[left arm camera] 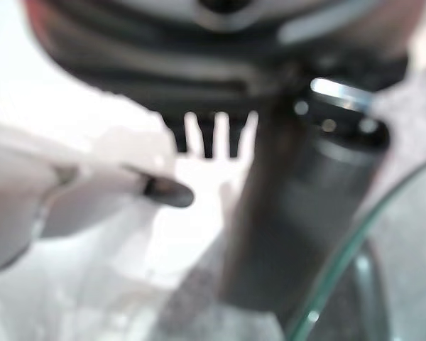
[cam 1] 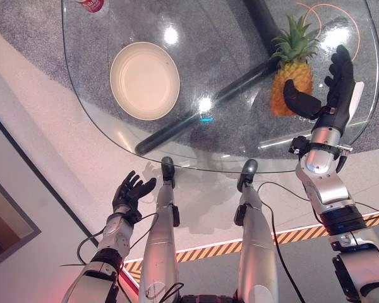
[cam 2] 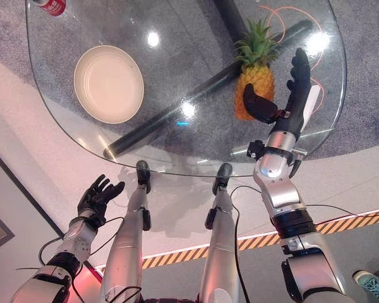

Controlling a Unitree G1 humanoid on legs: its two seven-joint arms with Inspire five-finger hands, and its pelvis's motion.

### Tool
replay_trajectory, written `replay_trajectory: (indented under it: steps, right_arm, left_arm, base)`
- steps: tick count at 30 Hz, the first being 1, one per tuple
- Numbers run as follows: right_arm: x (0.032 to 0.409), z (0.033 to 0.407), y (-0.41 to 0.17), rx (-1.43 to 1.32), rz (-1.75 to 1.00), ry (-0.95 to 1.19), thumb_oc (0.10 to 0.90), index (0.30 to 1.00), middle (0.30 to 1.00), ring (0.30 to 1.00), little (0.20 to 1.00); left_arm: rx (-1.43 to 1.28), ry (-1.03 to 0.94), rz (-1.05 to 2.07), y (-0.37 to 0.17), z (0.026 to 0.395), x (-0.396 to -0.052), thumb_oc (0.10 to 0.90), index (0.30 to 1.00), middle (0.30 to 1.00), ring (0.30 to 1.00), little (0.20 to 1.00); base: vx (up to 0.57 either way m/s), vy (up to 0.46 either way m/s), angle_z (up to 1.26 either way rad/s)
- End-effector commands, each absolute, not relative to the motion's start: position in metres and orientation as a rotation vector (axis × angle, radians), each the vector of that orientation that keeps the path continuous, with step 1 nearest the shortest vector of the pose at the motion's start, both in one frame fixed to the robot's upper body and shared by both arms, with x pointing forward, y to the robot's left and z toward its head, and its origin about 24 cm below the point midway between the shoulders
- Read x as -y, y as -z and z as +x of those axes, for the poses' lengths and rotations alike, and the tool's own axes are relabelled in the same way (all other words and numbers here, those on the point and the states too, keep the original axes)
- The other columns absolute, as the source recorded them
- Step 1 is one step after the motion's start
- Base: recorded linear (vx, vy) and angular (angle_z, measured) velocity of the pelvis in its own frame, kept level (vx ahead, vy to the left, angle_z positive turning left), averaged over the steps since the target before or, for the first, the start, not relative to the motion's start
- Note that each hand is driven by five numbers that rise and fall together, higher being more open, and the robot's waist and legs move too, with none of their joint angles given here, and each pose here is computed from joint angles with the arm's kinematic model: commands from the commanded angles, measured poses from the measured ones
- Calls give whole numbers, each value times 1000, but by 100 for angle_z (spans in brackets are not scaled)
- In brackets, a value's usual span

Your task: Pick up the fruit to the plate

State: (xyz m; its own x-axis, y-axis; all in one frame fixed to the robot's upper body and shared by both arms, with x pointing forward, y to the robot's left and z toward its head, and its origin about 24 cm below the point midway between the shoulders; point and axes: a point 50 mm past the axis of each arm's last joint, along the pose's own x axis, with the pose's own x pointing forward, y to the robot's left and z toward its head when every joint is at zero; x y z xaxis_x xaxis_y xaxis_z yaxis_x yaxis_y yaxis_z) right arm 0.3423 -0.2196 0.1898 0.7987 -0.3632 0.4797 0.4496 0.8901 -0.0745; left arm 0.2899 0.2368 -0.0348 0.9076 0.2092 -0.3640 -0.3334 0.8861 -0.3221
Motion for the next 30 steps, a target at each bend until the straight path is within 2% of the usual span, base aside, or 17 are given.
replay_trajectory:
  steps: [1, 30]
  right_arm:
    - [227, 334, -200, 523, -212, 425, 800, 900, 900, 900, 900]
    - [215, 317, -199, 568, -210, 331, 800, 900, 900, 900, 900]
  left_arm:
    - [-385, -354, -338, 51, 266, -257, 800, 900, 900, 900, 900]
    - [-386, -367, -354, 55, 260, -256, 800, 900, 900, 900, 900]
  base:
    - [0, 0, 0]
    - [0, 0, 0]
